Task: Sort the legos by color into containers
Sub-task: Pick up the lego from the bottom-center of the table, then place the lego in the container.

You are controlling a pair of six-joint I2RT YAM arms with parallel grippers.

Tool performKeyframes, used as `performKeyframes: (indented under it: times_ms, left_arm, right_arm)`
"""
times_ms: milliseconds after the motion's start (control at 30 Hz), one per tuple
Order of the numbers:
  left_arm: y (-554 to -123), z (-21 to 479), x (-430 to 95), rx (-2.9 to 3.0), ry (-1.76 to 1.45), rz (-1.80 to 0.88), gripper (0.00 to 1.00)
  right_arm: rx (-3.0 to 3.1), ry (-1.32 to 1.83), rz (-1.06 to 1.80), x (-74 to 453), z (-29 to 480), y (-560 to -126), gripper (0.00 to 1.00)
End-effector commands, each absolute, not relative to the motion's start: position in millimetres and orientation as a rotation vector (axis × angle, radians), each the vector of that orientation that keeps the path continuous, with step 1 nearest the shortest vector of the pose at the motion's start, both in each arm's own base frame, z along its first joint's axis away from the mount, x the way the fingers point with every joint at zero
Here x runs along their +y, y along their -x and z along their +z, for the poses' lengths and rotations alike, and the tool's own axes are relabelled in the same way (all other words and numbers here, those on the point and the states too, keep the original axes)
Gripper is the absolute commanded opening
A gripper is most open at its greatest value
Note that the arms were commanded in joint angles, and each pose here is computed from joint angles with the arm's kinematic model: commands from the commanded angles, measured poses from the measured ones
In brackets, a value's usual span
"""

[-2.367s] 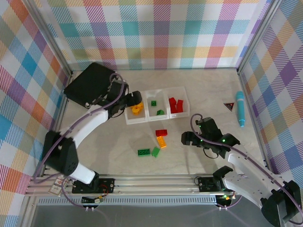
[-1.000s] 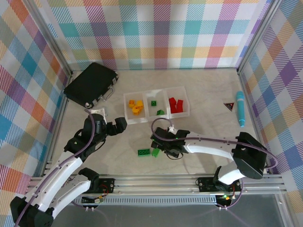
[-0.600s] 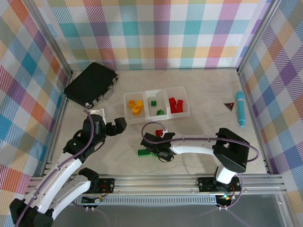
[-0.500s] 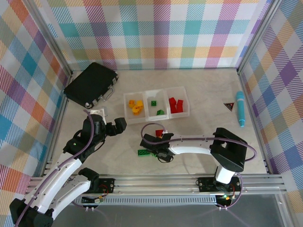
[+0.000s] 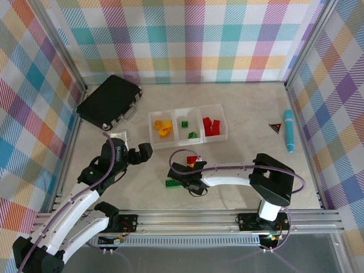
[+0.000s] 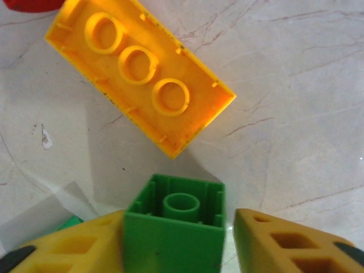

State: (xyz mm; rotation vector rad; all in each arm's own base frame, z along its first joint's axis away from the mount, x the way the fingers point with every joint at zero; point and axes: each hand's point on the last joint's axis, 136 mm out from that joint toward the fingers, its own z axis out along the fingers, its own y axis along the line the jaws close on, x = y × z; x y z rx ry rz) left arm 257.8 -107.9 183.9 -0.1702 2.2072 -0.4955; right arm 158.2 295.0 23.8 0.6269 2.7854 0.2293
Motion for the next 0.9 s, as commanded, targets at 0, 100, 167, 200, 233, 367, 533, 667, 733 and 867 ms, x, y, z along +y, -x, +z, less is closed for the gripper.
performKeyframes:
  times_ms: [0, 100, 167, 200, 233, 367, 533, 667, 733, 867]
  left_arm:
    - [-254, 175, -107, 2.238, 0.155, -0.488, 1.0]
    - [-252, 175, -105, 2.241, 0.161, -0.479, 1.0]
    - [-251, 175, -104, 2.24, 0.166, -0.476, 1.0]
    - [-251, 176, -104, 2.235, 0.168, -0.481, 1.0]
    - [-250, 176, -104, 2.234, 0.171, -0.484, 1.0]
    - [-248, 181, -104, 2.225, 0.172, -0.494, 1.0]
    - [-249, 184, -104, 2.22, 0.178, -0.5, 1.0]
    - [-249, 182, -104, 2.228, 0.197, -0.507, 1.0]
    - [-249, 181, -105, 2.234, 0.204, -0.51, 1.0]
    - [-247, 178, -105, 2.249, 0.217, -0.514, 1.0]
  right_arm:
    - [2.774, -0.609, 0.15, 281, 21, -154, 0.38]
    - [2.756, -0.588, 0.128, 276, 27, -154, 0.21]
    - [2.736, -0.561, 0.111, 272, 35, -155, 0.11]
    - [2.721, -0.541, 0.103, 270, 42, -156, 0.09]
    - [2.711, -0.516, 0.093, 268, 48, -158, 0.07]
    - [2.611, -0.311, 0.093, 270, 94, -181, 0.01]
    - [2.553, -0.098, 0.233, 291, 144, -235, 0.0]
    - [2.57, 0.007, 0.331, 302, 159, -288, 0.0]
    - [2.581, 0.042, 0.32, 304, 162, -314, 0.0]
    - [2.595, 0.15, 0.308, 314, 161, -361, 0.0]
